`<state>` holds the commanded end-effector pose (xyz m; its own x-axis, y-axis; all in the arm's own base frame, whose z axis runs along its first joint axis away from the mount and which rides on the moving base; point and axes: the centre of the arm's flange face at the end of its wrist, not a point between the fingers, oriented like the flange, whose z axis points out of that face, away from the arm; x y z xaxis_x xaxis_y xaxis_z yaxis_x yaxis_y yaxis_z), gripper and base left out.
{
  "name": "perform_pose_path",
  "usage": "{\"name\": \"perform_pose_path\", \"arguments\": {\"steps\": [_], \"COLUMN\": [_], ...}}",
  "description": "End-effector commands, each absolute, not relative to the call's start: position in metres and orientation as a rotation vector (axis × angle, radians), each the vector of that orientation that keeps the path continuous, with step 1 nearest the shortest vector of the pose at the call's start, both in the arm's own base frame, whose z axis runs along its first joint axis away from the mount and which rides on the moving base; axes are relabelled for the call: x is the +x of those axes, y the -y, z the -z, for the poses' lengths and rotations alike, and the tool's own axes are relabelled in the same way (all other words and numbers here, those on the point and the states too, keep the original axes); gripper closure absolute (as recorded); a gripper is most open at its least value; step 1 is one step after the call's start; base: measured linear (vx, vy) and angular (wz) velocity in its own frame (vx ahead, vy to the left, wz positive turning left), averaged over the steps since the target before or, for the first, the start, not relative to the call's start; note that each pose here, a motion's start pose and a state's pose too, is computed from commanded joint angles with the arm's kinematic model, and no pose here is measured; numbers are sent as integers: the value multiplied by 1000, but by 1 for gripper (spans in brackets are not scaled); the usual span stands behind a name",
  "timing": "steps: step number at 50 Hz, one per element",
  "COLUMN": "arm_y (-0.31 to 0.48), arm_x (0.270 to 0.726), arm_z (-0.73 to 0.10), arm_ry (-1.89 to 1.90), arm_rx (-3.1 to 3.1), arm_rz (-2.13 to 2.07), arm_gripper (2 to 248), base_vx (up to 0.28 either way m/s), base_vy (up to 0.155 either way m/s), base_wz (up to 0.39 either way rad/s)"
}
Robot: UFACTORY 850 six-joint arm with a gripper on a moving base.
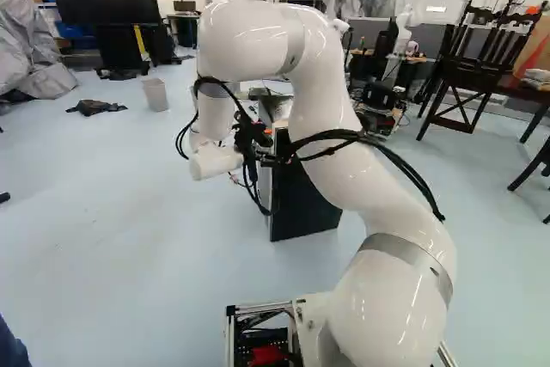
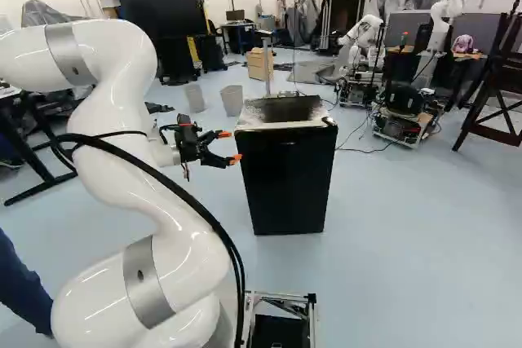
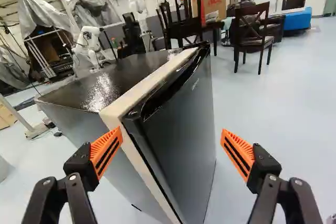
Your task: Grab a drink from the fridge
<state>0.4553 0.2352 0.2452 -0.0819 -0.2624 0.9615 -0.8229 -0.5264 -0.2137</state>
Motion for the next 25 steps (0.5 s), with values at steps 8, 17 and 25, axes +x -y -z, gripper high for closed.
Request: {"name": "perform_pose_path", "arguments": {"steps": [8,17,25], "arm_y": [-235,-235,-235], "arm_x": [455,455,455], "arm_z": [-240,-239,-239], "arm_ry": [1138,1049,996], "arm_rx": [1754,1778,1790], "arm_rz": [-1625,-1575,-1545], "arm_gripper": [3,3,3], "base_vx": [0,0,0], "base_vy": [0,0,0], "base_wz": [0,0,0]}}
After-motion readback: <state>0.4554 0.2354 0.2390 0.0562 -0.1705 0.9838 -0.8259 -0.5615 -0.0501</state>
